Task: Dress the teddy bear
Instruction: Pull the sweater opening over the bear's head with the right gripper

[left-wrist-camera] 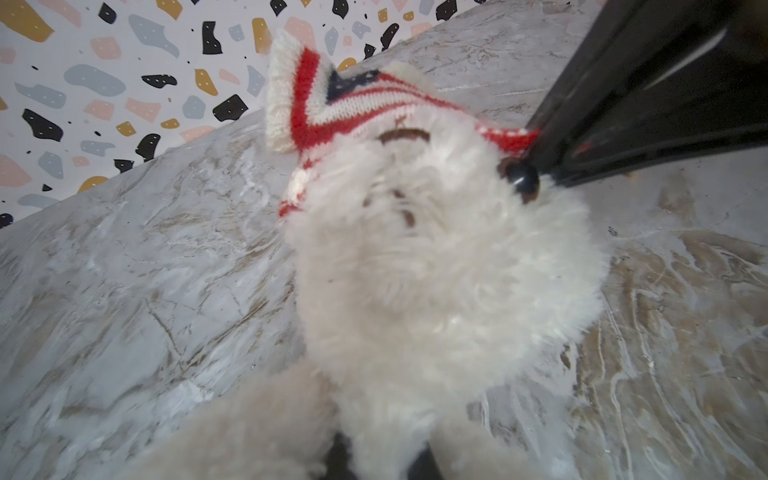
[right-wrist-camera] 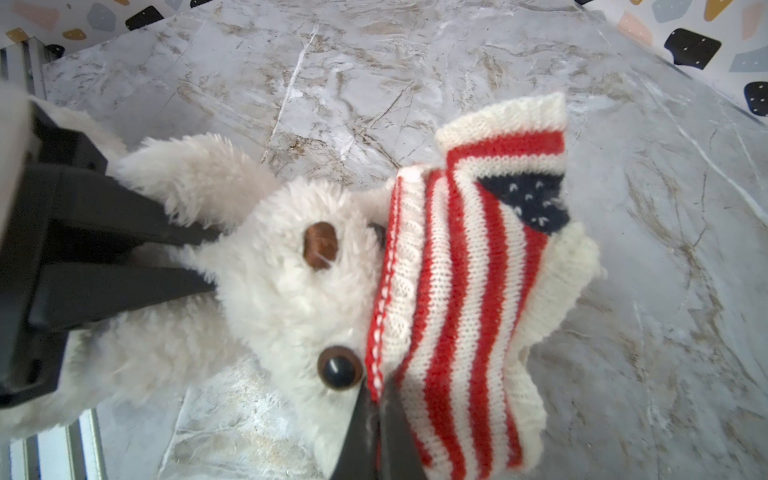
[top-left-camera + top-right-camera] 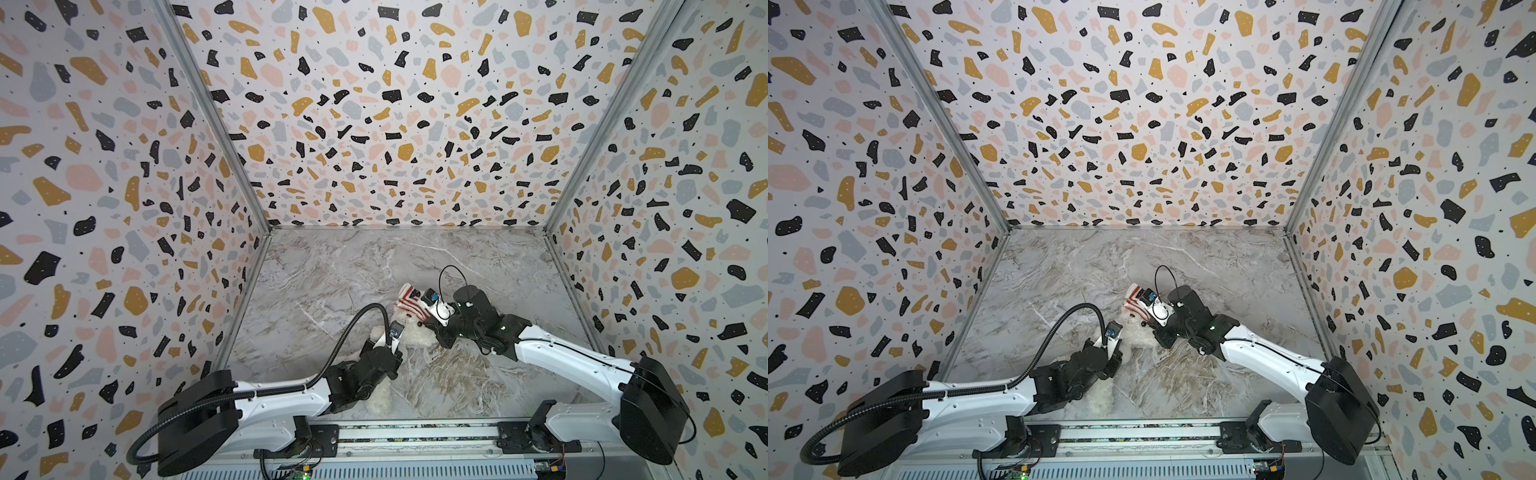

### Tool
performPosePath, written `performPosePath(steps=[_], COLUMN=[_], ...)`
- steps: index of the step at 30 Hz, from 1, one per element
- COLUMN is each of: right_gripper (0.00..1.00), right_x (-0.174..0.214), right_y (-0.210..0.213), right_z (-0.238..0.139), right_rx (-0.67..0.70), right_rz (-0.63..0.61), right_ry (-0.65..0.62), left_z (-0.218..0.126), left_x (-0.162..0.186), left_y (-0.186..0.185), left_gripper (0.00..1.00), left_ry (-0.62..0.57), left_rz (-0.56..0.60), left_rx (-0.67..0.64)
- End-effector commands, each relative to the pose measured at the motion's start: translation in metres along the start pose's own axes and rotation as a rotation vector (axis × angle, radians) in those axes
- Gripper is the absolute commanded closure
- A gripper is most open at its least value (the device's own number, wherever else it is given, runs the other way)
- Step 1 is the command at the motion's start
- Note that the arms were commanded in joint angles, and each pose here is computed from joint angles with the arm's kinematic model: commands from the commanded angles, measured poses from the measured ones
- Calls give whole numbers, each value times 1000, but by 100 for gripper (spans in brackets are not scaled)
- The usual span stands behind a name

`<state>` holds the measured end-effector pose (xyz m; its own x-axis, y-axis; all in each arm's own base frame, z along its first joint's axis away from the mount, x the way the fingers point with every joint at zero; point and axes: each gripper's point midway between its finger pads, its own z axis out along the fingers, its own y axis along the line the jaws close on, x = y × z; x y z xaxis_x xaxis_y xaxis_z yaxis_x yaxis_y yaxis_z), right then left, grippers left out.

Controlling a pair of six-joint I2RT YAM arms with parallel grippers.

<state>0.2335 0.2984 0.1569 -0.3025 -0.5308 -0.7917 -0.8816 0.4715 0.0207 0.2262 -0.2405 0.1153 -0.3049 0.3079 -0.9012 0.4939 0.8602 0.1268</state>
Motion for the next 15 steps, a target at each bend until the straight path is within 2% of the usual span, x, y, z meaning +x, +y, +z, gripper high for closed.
performPosePath(steps=[1,8,15], right_gripper=[100,100,100], right_x=[-26,-54,-77], right_y=[13,36,50], right_z=[-11,-17,-20], right_rx=[-23,-99,-153], right_rz=[-43,-48,-59], right_ry=[-53,-129,-171], left_z=[-10,-18,-30], left_x=[-32,-36,-49], left_y=[15,22,23], left_gripper=[100,100,100], left_ry=[-140,-181,-263], left_rz=[-92,-59,-103], left_rx=[-66,-78,-39])
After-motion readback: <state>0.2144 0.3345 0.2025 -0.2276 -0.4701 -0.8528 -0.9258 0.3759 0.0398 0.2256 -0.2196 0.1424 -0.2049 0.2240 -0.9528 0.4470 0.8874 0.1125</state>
